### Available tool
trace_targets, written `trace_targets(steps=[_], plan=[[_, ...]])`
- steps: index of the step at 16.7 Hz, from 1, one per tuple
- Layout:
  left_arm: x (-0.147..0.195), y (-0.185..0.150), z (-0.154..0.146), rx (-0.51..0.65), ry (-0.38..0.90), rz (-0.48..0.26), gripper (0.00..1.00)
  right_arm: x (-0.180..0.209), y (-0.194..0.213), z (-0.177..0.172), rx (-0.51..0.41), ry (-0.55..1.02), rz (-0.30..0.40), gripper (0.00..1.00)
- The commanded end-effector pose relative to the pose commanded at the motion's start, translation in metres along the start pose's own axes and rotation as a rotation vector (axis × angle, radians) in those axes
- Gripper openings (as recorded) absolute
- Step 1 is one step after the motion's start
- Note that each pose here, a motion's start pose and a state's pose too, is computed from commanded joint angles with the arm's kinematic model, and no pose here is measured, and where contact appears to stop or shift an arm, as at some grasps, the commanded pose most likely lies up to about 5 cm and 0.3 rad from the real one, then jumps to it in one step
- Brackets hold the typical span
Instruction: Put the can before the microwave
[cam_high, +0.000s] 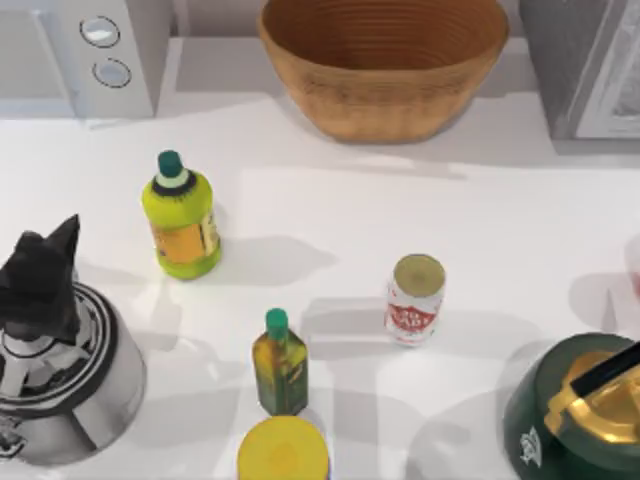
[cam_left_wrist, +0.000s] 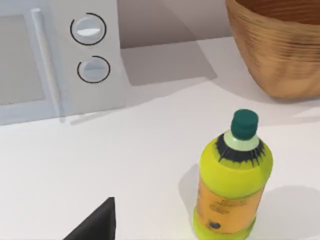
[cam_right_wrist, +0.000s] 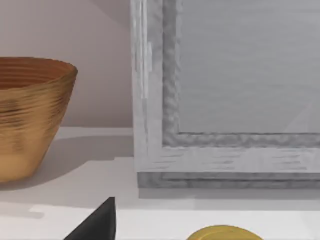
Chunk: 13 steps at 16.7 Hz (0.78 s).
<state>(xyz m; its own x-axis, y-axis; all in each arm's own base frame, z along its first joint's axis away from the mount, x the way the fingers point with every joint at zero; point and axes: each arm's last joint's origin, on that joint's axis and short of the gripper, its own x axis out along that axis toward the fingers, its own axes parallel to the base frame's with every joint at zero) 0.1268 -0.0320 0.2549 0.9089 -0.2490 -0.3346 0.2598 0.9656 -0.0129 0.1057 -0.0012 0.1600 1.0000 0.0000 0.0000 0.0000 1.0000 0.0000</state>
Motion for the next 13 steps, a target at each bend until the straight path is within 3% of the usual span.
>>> trace_targets(steps=[3, 7, 13], plan=[[0.026, -0.019, 0.042, 0.038, 0.255, -0.117, 1.00, 0.000, 0.000, 0.000, 0.000, 0.000, 0.000, 1.00], [0.090, -0.063, 0.076, 0.125, 0.657, -0.244, 1.00, 0.000, 0.000, 0.000, 0.000, 0.000, 0.000, 1.00], [0.191, -0.159, 0.069, 0.305, 1.146, -0.318, 1.00, 0.000, 0.000, 0.000, 0.000, 0.000, 0.000, 1.00]])
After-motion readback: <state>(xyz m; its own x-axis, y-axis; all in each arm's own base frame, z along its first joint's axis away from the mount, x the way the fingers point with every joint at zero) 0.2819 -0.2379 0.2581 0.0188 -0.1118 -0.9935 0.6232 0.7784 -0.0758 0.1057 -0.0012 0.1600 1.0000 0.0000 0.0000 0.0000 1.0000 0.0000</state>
